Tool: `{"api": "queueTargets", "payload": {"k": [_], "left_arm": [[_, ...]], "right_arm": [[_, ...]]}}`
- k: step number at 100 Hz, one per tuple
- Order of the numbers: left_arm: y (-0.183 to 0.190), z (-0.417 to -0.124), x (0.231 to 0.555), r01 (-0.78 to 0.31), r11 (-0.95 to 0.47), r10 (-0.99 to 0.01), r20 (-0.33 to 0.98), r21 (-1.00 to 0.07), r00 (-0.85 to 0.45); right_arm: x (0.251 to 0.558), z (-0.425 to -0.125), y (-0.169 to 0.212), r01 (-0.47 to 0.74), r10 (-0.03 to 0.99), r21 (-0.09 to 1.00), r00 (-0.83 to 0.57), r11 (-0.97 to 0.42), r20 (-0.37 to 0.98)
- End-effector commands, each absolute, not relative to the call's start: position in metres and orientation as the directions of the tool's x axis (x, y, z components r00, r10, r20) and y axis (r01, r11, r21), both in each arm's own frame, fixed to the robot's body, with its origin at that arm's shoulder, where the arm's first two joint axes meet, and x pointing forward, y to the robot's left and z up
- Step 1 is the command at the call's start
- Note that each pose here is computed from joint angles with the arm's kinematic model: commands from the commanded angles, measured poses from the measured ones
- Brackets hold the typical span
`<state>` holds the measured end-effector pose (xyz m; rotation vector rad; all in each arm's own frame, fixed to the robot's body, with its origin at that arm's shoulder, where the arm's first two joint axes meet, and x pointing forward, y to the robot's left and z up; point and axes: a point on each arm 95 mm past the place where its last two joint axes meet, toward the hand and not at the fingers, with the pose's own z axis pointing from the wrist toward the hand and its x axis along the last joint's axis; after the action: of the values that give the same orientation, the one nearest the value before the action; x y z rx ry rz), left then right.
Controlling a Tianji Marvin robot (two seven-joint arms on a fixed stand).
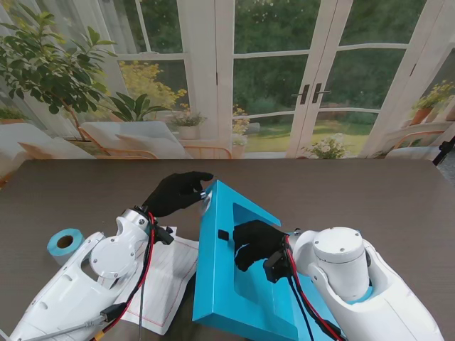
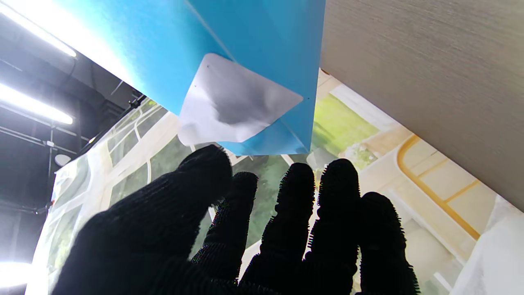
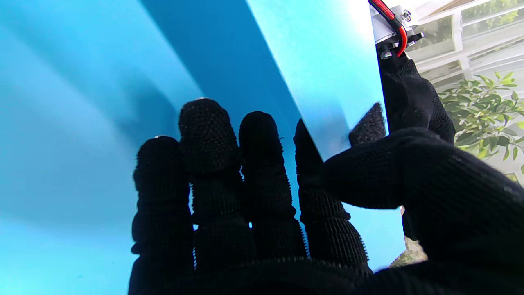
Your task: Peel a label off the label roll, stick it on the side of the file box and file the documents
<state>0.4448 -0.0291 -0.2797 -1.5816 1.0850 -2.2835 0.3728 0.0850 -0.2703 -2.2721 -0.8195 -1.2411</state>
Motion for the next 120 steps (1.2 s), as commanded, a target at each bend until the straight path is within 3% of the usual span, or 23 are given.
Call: {"api": "queueTargets", "payload": {"k": [1, 120], "left_arm": [[-0.028, -0.283, 0.443, -0.28, -0.725, -0.501, 0.761, -0.629, -0.412], [-0.05, -0.292, 0.448, -0.322, -0.751, -0.46, 0.806, -0.577, -0.372]], "right_arm": [[0.371, -0.269, 0.088, 0.683, 0.291, -0.091, 0.423, -0.724, 0.858], [0.371, -0.272, 0.091, 0.698, 0.306, -0.085, 0.416, -0.711, 0.856]]}}
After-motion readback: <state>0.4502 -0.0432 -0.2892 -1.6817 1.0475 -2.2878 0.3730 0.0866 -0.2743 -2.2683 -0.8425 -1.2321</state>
